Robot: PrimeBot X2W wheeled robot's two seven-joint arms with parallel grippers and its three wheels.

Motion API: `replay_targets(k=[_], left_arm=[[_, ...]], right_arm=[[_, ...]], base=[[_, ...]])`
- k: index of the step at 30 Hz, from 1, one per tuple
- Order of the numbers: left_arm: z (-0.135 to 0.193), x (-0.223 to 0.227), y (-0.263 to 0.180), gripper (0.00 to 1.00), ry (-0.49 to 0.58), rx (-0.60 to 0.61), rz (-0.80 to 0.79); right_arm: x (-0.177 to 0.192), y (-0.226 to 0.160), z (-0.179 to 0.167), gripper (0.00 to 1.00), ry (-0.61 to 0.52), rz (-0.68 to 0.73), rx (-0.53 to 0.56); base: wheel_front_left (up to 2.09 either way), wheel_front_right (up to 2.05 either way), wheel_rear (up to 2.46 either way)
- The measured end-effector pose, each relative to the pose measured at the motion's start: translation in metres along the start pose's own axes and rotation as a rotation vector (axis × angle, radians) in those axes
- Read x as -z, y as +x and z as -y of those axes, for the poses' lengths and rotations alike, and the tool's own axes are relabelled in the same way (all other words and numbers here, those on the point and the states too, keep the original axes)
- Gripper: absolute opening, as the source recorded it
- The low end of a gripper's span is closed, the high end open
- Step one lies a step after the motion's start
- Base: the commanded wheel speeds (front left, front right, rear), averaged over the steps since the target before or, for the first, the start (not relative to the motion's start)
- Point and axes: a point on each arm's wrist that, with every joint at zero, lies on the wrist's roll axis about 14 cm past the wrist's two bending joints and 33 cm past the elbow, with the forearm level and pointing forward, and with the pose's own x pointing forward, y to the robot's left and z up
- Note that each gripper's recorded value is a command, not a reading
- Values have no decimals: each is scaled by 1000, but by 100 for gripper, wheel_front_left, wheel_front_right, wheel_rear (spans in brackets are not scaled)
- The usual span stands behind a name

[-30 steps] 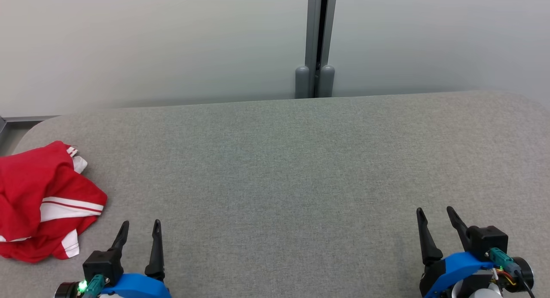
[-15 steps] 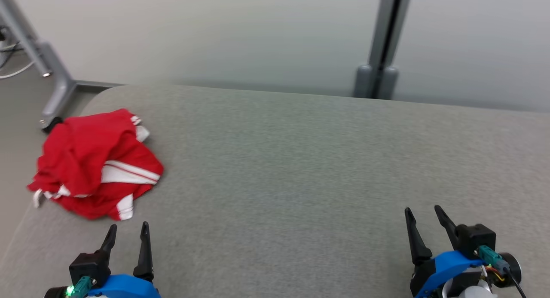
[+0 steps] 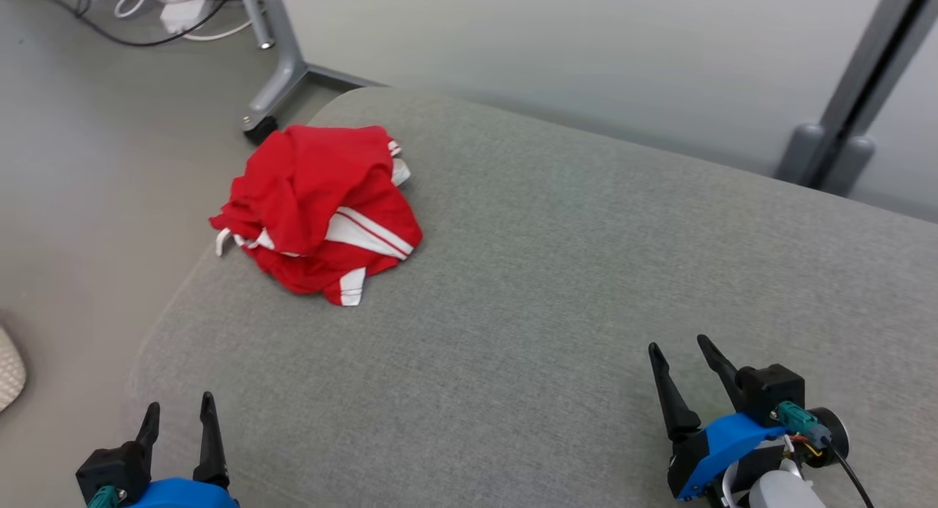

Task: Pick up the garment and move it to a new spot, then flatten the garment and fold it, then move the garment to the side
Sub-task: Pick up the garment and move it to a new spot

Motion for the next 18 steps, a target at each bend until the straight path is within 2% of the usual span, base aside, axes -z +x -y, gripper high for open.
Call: replay_targets(k=[8,18], left_arm=[[-12,3,3,100,9,-45,-27],[23,-73,88,100,93,98,98]], right_arm=[[15,14,-11,100,13,-34,-44],[33,17,26,100,14,-56,33]], base=[[0,0,0],[0,0,0]])
